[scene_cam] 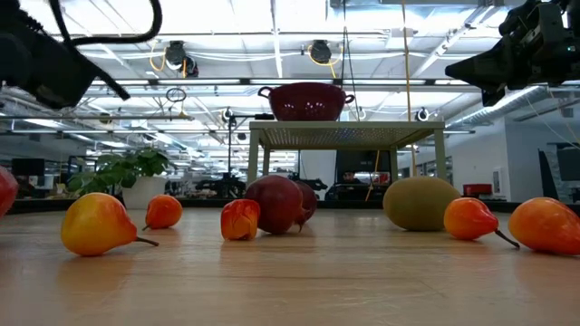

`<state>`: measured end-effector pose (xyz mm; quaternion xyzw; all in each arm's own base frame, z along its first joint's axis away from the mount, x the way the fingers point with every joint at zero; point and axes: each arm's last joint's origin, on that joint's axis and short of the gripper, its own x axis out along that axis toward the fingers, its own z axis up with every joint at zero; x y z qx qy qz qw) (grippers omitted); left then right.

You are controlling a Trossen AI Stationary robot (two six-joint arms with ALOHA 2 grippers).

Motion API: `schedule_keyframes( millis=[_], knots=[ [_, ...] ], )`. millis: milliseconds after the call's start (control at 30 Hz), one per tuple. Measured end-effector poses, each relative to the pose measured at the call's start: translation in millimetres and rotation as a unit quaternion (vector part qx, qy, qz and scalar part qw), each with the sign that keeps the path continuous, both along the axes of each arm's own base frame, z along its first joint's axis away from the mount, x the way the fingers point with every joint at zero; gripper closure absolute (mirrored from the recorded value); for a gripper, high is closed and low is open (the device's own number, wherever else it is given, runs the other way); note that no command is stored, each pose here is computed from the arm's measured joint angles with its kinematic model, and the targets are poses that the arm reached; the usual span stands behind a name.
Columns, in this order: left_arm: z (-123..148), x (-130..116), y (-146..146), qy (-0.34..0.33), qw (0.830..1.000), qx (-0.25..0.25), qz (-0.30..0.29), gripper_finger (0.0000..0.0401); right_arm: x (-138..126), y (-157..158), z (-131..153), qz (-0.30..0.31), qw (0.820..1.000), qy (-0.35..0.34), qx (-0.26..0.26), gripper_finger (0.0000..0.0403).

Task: Pick & Place Fruit
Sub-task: Put the mango into the strainer bowl

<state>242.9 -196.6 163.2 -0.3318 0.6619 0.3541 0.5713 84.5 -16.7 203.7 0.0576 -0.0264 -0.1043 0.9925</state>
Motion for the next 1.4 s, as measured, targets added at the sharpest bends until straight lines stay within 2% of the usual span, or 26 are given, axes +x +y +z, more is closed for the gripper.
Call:
schedule_keyframes(
  millis=[167,300,467,567,700,867,933,1100,1400],
  knots=[
    [28,5,7,-0.068,0.998,-0.002,-0.003,0.0174,0,0,0,0.0,1.0,0.0,0.0,0.0403],
    [52,3,15,-0.164,0.985,0.051,-0.024,0.0172,0,0,0,0.0,1.0,0.0,0.0,0.0403],
    [70,-2,15,-0.269,0.948,0.145,-0.085,0.0171,0,0,0,0.0,1.0,0.0,0.0,0.0403],
    [73,-1,10,-0.314,0.925,0.181,-0.112,0.0171,0,0,0,0.0,1.0,0.0,0.0,0.0403],
    [79,5,2,-0.381,0.891,0.216,-0.123,0.017,0,0,0,0.0,1.0,0.0,0.0,0.0403],
    [88,16,-2,-0.459,0.843,0.262,-0.102,0.017,0,0,0,0.0,1.0,0.0,0.0,0.0403],
    [92,19,-4,-0.483,0.829,0.267,-0.091,0.017,0,0,0,0.0,1.0,0.0,0.0,0.0403],
    [101,31,-6,-0.53,0.809,0.247,-0.064,0.017,0,0,0,0.0,1.0,0.0,0.0,0.0403],
    [122,55,-3,-0.612,0.768,0.185,-0.034,0.0187,0,0,0,0.0,1.0,0.0,0.0,0.0403]
  ],
)
